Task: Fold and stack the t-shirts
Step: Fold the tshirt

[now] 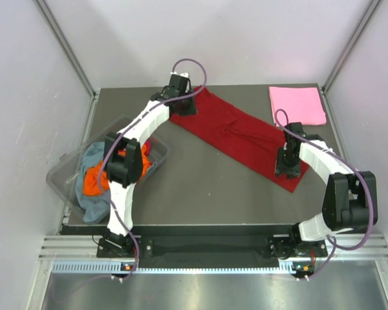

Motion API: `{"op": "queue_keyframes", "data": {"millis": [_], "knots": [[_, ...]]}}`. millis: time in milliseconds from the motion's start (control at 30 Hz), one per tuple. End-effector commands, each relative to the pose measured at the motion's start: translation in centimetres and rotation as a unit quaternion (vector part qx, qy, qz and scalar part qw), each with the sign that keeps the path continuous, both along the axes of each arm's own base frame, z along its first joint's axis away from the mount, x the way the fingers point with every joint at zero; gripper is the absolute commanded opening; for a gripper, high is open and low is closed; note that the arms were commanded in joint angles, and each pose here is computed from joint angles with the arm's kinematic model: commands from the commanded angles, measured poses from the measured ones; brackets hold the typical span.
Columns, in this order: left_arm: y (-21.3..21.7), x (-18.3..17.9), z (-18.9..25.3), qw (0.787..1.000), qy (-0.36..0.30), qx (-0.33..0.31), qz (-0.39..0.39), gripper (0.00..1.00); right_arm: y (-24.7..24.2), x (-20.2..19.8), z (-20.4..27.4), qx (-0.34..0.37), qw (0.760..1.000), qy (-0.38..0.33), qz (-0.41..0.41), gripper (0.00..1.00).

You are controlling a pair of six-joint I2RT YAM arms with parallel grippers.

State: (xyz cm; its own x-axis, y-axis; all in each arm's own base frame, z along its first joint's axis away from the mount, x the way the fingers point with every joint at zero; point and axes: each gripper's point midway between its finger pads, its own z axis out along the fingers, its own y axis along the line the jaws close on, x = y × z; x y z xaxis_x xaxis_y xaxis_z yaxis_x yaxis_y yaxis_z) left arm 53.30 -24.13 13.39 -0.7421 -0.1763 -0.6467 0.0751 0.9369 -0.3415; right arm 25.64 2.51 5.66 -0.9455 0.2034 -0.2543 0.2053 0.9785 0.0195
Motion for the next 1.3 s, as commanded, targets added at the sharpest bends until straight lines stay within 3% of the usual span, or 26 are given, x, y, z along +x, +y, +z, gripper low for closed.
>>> {"op": "queue_keyframes", "data": {"millis": [0,33,67,100,233,400,533,600,900,1267], "knots": [[-4.0,-5.6,6.3,0.996,-0.029,-0.049,-0.070,0.32,-0.3,-0.1,-0.5,-0.025,0.999,0.019,0.028,0.42],[-4.2,-7.0,8.8,0.993,-0.050,-0.070,-0.080,0.32,0.3,0.2,-0.6,-0.029,0.998,0.020,0.052,0.42],[-4.9,-8.7,7.3,0.992,-0.034,-0.082,-0.094,0.32,0.7,0.4,-0.7,-0.030,0.997,0.020,0.065,0.42],[-4.7,-9.9,9.0,0.990,-0.048,-0.093,-0.096,0.32,0.9,0.4,-0.8,-0.035,0.996,0.021,0.075,0.42],[-3.9,-14.3,7.0,0.988,-0.011,-0.110,-0.107,0.32,1.9,1.1,-1.2,-0.070,0.988,0.030,0.133,0.41],[-2.7,-17.5,7.8,0.986,-0.012,-0.118,-0.120,0.32,2.6,1.5,-0.9,-0.100,0.975,0.008,0.198,0.40],[-2.0,-19.7,8.4,0.983,-0.013,-0.127,-0.130,0.31,2.8,1.7,0.6,-0.159,0.947,-0.010,0.279,0.40],[-1.2,-20.8,9.0,0.984,-0.024,-0.118,-0.132,0.31,3.2,1.8,0.8,-0.150,0.939,-0.014,0.309,0.40],[2.8,-22.0,10.1,0.990,-0.087,-0.055,-0.101,0.32,2.9,1.0,-0.5,-0.136,0.906,0.005,0.401,0.39],[3.3,-22.0,8.9,0.991,-0.079,-0.035,-0.102,0.32,1.6,0.6,-2.6,-0.154,0.893,0.042,0.422,0.39]]}}
